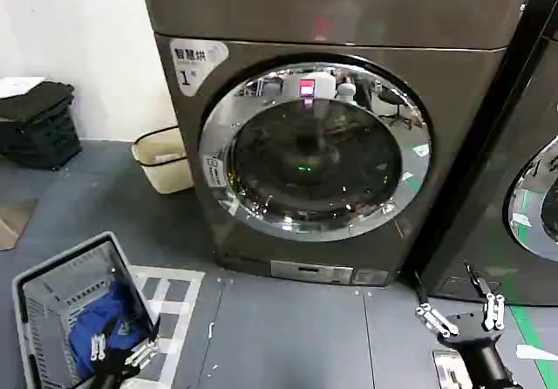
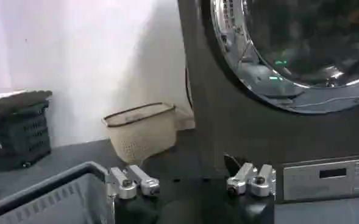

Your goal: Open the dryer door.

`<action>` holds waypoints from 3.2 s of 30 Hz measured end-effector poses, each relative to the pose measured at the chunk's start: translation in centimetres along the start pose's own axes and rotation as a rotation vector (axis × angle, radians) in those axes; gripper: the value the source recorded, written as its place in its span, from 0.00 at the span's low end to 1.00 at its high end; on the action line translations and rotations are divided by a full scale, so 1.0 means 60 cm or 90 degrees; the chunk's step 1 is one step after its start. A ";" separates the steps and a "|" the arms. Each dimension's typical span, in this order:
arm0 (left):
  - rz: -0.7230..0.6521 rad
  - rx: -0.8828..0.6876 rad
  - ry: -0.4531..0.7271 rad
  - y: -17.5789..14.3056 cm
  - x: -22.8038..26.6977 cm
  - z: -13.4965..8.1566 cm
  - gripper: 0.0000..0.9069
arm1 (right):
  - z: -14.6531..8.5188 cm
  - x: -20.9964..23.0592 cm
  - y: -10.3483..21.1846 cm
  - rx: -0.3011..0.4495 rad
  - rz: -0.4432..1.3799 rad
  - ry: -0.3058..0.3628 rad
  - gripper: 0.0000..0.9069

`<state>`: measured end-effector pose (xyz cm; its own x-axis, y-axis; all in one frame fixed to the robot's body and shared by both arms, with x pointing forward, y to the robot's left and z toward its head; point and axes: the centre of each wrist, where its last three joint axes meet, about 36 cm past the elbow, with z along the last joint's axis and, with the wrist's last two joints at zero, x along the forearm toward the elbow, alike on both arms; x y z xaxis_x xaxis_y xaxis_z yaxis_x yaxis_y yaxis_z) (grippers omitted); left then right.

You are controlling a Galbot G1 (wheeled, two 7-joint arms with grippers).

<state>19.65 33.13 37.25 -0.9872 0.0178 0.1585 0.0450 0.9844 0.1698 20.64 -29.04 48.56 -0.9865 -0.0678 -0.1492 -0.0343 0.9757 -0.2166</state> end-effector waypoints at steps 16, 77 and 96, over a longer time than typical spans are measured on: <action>0.011 -0.014 -0.032 -0.005 -0.002 -0.024 1.00 | 0.015 -0.077 -0.022 -0.027 -0.069 -0.003 1.00; -0.025 -0.042 -0.067 -0.013 0.022 -0.040 1.00 | 0.038 -0.483 0.088 -0.047 -0.426 -0.083 1.00; -0.030 -0.042 -0.073 -0.014 0.024 -0.047 1.00 | 0.030 -0.561 0.171 -0.040 -0.486 -0.086 1.00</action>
<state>18.59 31.82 40.10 -0.9993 -0.0051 0.0372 0.0039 0.9711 0.2385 53.78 -17.13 49.65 -0.6576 -0.7470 -0.0976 -0.7096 0.6577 -0.2528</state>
